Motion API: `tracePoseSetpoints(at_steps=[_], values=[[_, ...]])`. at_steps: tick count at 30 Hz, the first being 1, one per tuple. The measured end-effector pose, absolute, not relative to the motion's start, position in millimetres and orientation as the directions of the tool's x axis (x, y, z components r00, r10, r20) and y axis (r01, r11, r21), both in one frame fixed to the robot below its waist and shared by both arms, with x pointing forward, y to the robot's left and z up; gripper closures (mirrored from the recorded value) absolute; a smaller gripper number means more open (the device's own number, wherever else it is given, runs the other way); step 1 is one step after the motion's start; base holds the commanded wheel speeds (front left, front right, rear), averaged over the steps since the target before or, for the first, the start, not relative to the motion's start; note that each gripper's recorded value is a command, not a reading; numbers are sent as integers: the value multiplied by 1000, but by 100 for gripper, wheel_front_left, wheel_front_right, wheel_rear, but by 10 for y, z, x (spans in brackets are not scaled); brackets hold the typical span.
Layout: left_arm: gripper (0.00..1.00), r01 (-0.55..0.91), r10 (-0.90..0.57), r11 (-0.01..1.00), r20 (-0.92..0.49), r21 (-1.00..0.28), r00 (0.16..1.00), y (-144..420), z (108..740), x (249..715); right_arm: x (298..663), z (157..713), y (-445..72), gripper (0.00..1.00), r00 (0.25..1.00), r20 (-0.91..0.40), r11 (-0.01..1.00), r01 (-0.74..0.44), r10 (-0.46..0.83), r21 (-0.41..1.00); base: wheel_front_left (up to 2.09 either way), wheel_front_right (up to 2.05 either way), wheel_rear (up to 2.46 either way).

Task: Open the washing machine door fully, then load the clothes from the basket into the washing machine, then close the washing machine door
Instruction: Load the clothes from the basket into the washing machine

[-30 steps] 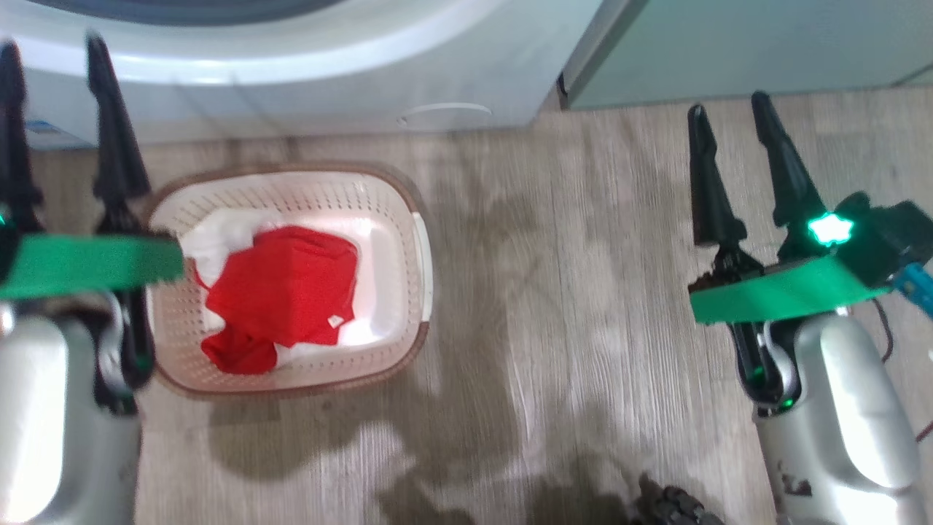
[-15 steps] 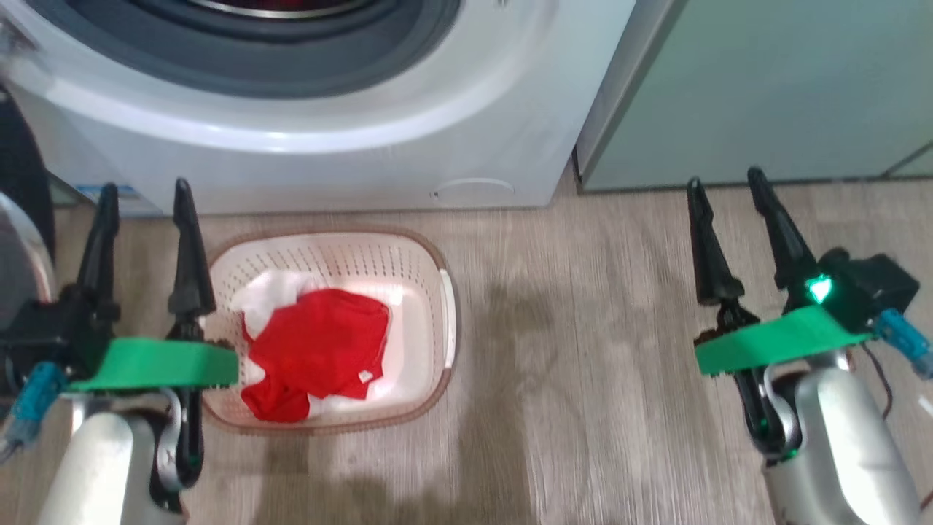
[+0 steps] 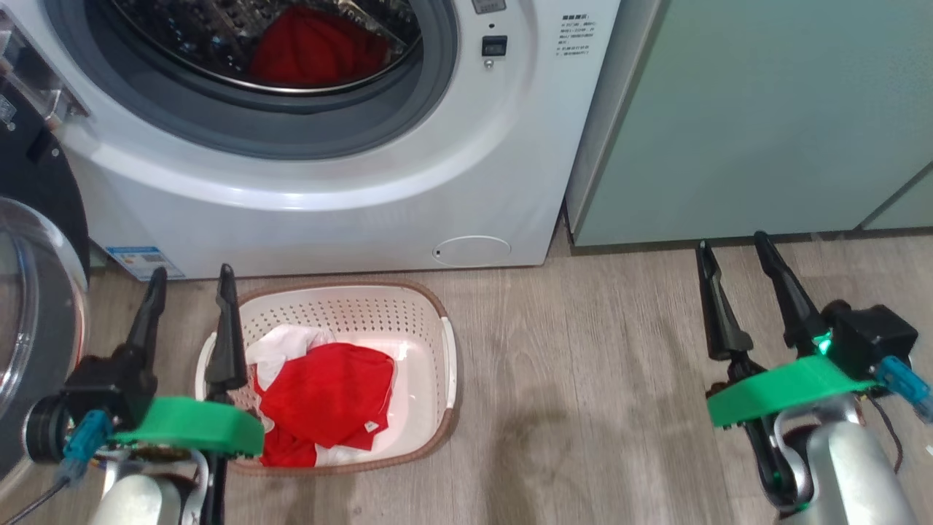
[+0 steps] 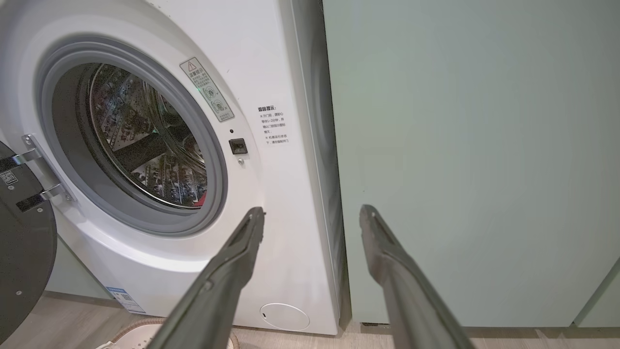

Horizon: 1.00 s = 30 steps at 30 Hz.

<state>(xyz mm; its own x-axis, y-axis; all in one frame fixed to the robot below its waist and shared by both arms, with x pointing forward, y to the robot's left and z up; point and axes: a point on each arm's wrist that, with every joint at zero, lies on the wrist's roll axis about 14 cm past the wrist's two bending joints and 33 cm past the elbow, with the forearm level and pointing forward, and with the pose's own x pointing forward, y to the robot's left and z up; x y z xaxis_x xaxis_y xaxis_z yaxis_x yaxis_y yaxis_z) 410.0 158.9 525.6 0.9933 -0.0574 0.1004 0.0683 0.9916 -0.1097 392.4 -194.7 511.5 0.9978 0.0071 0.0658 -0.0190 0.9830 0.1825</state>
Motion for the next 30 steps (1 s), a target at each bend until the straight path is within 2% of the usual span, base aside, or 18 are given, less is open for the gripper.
tracePoseSetpoints(at_steps=[15, 30], values=[[0, 73, -64, 992, 87, -105, 994, 1575, 5248, 3876, 3722, 5155, -1999, 0, 998, 60, 983, -2, -9, 185, 0, 0, 0], [0, 70, -62, 992, 80, -101, 995, 1566, 5244, 3849, 3720, 5220, -1998, 0, 997, 78, 983, -6, -8, 184, 0, 0, 0]])
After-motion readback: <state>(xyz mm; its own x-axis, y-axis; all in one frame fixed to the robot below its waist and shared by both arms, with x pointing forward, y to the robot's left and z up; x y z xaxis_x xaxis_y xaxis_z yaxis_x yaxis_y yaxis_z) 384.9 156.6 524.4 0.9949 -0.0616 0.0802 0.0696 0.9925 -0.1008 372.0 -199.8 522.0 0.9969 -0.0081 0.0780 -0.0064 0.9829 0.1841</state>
